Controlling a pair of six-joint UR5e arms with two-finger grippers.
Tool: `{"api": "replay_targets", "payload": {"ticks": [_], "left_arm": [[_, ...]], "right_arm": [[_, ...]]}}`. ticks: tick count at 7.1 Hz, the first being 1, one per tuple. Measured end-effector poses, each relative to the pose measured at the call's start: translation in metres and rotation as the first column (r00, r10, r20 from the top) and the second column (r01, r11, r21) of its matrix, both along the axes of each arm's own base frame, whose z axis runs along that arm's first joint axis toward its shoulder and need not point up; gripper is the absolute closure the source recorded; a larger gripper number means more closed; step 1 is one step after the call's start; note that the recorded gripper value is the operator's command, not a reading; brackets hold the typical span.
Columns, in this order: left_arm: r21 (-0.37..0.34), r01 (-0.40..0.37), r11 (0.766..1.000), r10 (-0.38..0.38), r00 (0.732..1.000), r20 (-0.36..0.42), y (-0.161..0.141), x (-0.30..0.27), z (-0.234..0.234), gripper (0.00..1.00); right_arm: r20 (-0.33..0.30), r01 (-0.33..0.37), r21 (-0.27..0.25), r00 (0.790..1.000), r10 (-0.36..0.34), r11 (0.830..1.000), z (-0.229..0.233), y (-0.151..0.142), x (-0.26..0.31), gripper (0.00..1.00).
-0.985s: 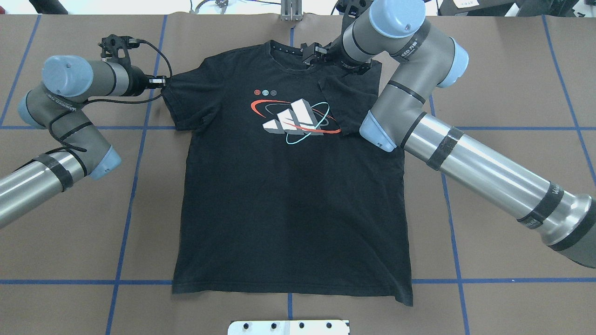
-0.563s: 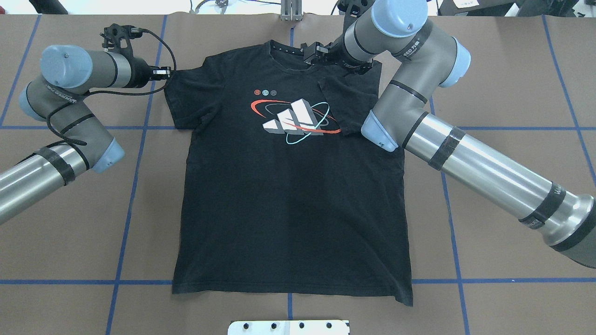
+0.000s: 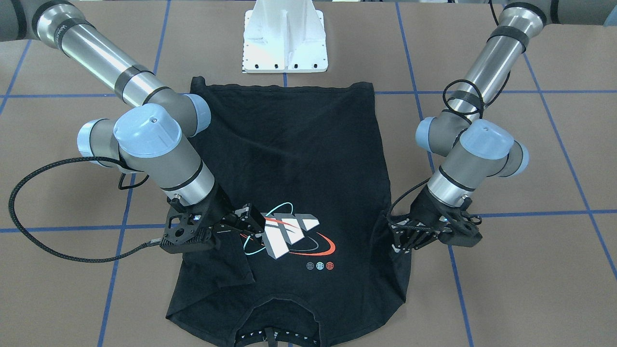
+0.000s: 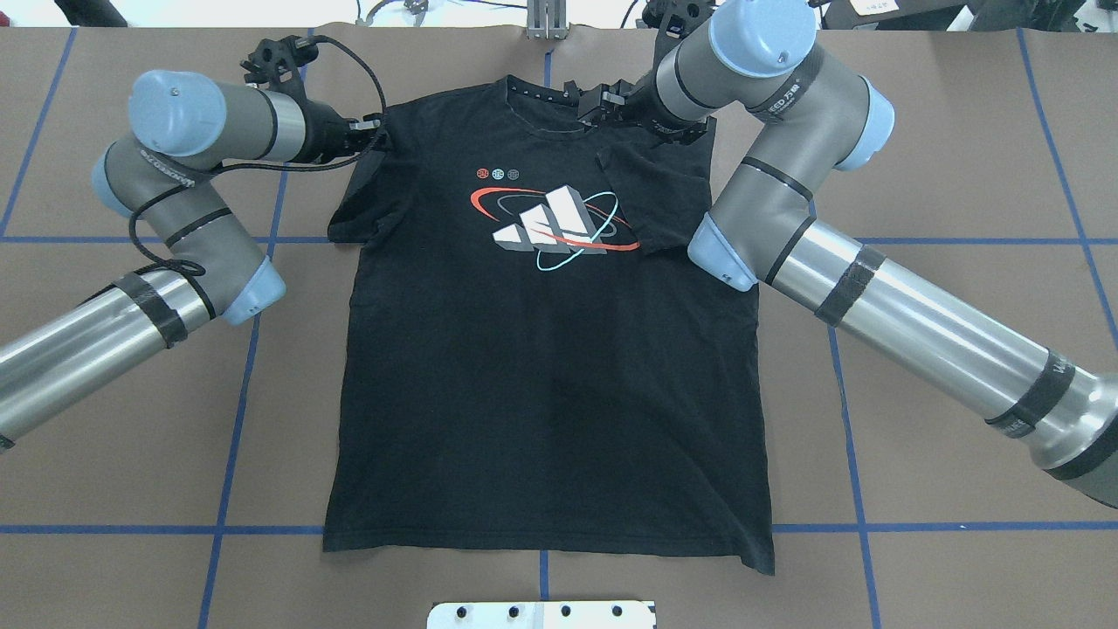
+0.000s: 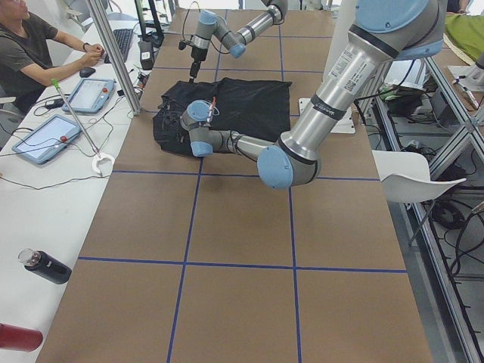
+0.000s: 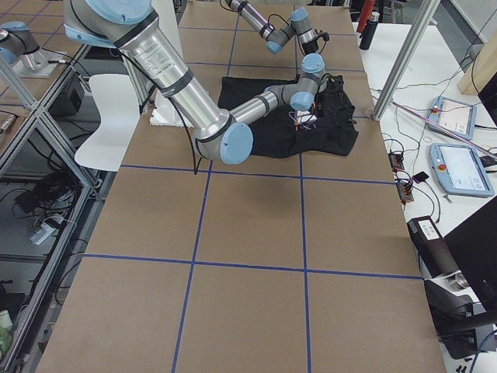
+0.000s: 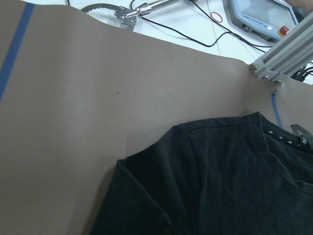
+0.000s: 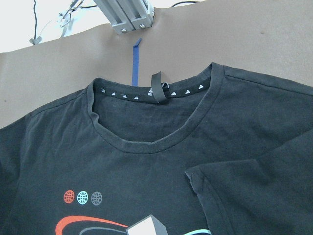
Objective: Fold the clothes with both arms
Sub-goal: 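Fold both sleeves inward toward the shirt center with both grippers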
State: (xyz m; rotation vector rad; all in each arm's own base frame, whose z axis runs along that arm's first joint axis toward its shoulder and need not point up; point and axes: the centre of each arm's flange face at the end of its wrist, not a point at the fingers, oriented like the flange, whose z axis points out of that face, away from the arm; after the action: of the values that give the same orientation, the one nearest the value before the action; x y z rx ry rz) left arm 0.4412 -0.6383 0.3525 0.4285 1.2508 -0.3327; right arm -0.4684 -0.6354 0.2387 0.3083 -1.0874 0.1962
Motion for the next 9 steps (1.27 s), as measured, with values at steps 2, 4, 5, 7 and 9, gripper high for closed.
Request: {"api": "replay_targets", "payload": {"ticks": [2, 4, 5, 7, 9], "left_arm": [[-0.074, 0.079, 0.994, -0.082, 0.996, -0.039, -0.021, 0.069, -0.058, 1.00], [-0.086, 0.112, 0.990, -0.116, 0.992, -0.040, -0.032, 0.104, -0.094, 1.00], [-0.084, 0.115, 0.990, -0.118, 0.992, -0.042, -0.030, 0.112, -0.100, 1.00], [-0.082, 0.112, 0.990, -0.116, 0.992, -0.045, -0.026, 0.118, -0.102, 1.00], [-0.072, 0.110, 0.991, -0.115, 0.992, -0.059, -0.025, 0.118, -0.105, 0.01]], "right_arm": [[0.011, 0.013, -0.002, 1.000, -0.013, 1.000, 0.004, 0.005, 0.008, 0.00], [0.020, 0.024, -0.003, 1.000, -0.024, 1.000, 0.006, 0.008, 0.015, 0.00], [0.019, 0.027, -0.006, 0.999, -0.027, 1.000, 0.010, 0.008, 0.019, 0.00], [0.014, 0.029, -0.010, 0.999, -0.029, 1.000, 0.017, 0.007, 0.024, 0.00], [0.012, 0.028, -0.012, 1.000, -0.028, 1.000, 0.020, 0.006, 0.024, 0.00]]}}
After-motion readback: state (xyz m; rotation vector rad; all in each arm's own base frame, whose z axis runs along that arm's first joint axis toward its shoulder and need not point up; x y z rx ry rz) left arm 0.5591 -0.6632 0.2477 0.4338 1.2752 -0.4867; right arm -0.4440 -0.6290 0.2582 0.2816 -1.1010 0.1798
